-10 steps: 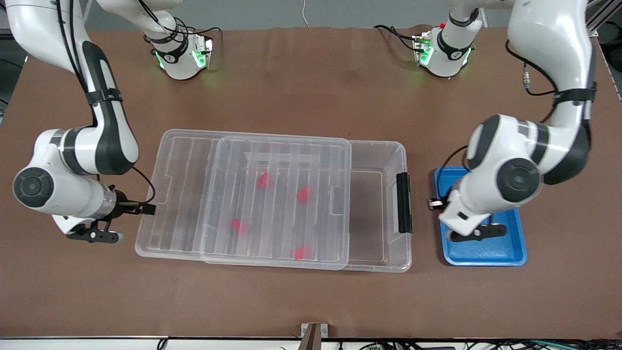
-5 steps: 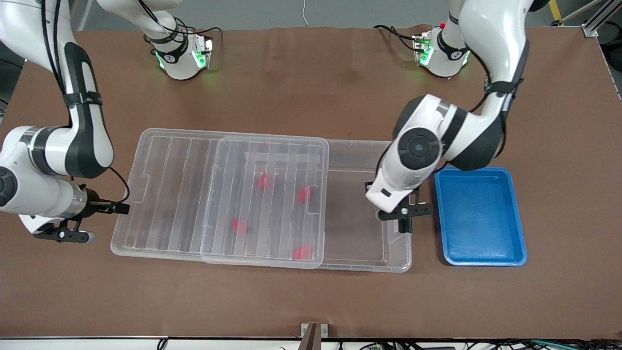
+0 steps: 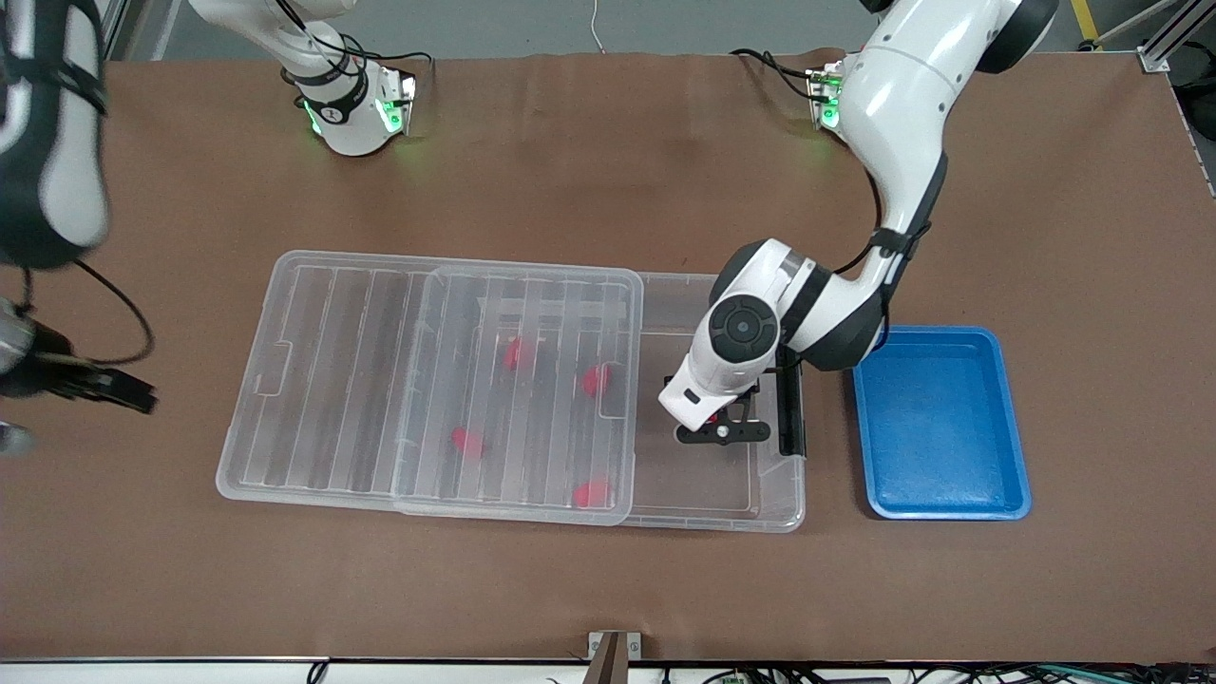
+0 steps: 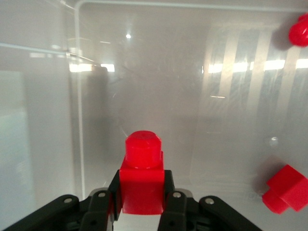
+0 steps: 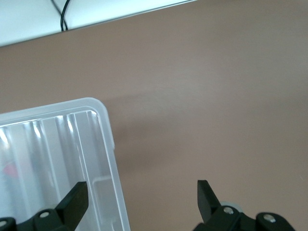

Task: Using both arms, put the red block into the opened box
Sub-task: 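Carry the red block into the uncovered box end and open the left gripper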

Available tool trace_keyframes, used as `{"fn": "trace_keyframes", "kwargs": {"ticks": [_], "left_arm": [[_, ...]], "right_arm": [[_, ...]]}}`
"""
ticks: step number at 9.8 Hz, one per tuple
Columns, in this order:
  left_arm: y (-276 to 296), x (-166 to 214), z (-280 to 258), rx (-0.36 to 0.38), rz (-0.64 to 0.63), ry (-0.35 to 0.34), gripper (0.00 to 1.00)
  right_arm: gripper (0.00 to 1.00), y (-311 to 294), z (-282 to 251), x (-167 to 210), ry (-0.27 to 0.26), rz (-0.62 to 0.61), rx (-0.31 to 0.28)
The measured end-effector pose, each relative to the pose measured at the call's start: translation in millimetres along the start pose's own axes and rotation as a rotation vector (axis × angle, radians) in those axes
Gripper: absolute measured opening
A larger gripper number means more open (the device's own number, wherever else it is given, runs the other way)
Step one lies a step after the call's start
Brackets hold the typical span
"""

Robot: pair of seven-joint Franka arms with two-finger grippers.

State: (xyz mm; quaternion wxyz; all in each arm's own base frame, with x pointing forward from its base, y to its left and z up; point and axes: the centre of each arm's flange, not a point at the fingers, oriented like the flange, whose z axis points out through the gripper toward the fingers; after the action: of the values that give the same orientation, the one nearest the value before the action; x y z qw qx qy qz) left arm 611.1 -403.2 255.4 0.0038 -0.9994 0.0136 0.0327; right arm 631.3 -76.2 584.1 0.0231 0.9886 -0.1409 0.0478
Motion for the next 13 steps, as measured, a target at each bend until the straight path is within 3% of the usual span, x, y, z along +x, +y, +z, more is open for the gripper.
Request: {"fn": "trace_keyframes", "kwargs": {"ticks": [2, 5, 8, 10, 13], "left_arm": [[4.3, -0.9, 31.4, -0.001, 0.057, -0.014, 0.35], [2.0, -0.7, 53.7, 0.007, 0.078, -0.033, 0.37], [3.1, 3.8, 44.4, -0.005, 0.075, -0.012, 0.78], [0.3, 12.3, 6.4, -0.025, 0.065, 0.034, 1.0], [-35.0, 16.9, -99.4, -0.037, 0.006, 0.059, 1.0]], "right_arm": [[1.0, 48.4, -73.2, -46.9, -0.044, 0.058, 0.037], [1.0, 54.0, -80.1, -81.6, -0.089, 0.046, 0.051], [1.0, 43.0, -70.7, -84.4, -0.104, 0.015, 0.051], [1.0, 43.4, -69.9, -85.6, -0.106, 0.011, 0.051], [1.0, 44.6, -69.0, -86.0, -0.108, -0.003, 0.051]]}}
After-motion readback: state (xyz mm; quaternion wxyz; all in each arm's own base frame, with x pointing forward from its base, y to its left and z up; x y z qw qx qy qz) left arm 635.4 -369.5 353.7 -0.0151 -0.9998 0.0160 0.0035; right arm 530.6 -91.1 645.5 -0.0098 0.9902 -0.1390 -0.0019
